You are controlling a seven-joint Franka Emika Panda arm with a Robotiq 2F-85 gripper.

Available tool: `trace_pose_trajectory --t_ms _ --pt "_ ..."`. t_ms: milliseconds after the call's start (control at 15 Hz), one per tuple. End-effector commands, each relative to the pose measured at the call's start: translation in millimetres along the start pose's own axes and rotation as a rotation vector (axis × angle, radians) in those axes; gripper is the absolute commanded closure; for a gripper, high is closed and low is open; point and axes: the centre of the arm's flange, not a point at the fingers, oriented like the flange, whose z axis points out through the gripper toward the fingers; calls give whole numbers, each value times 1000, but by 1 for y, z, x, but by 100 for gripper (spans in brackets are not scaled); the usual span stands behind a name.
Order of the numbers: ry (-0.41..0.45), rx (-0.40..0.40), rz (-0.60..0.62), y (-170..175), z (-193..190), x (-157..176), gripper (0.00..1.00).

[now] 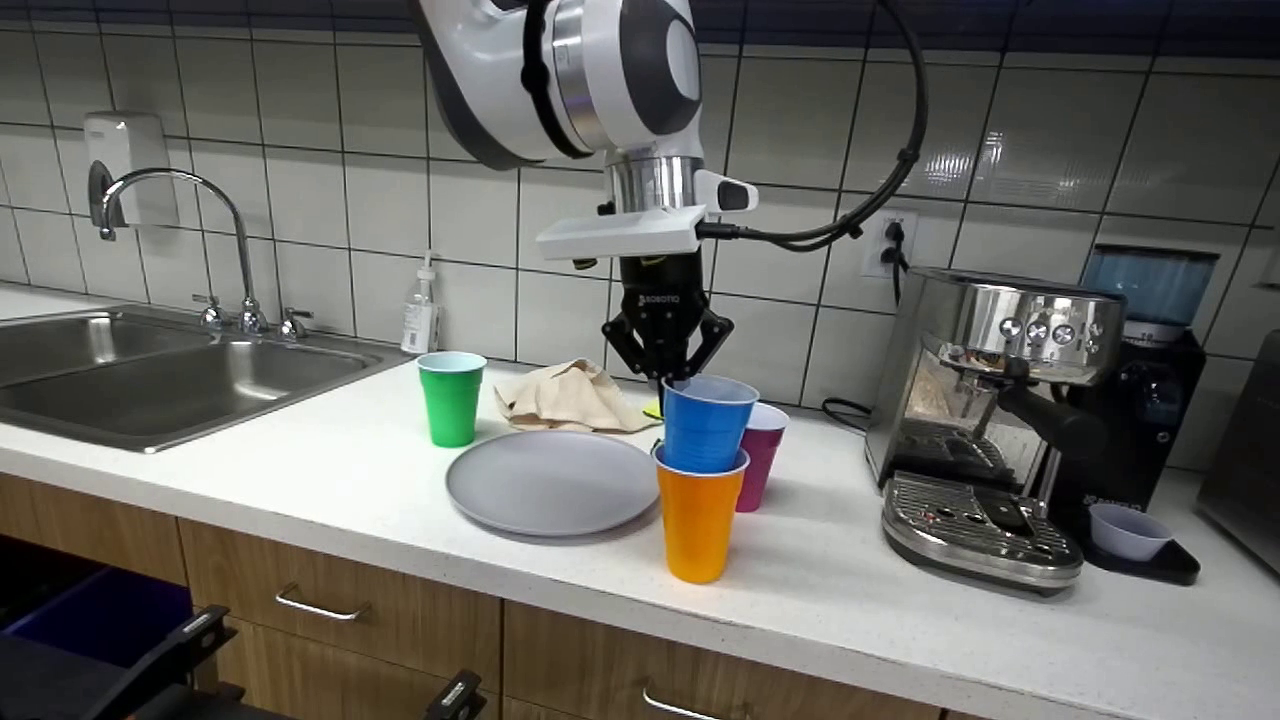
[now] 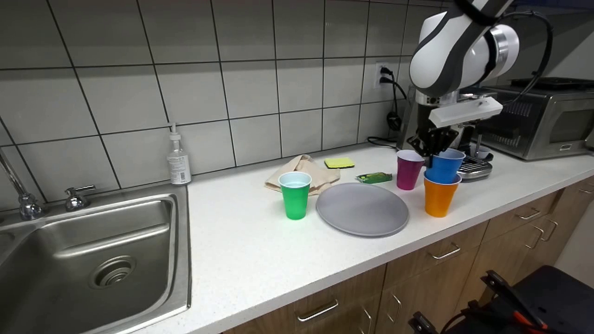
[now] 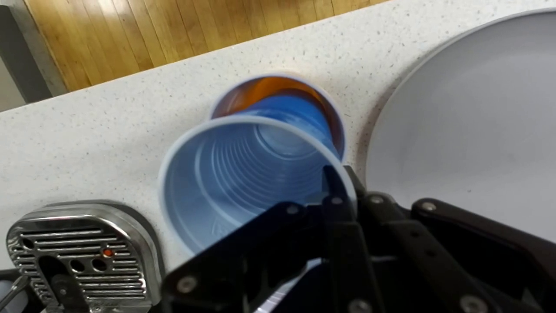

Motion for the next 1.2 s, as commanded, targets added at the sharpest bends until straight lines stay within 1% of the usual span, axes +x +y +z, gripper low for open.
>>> trace_pose_trajectory --t_ms 0,1000,1067,1133 --pt "13 1 35 -2 6 8 99" --pt "-4 -12 80 11 10 0 99" --pt "-5 -12 80 12 9 -1 73" --pt "-4 -12 80 11 9 -1 72"
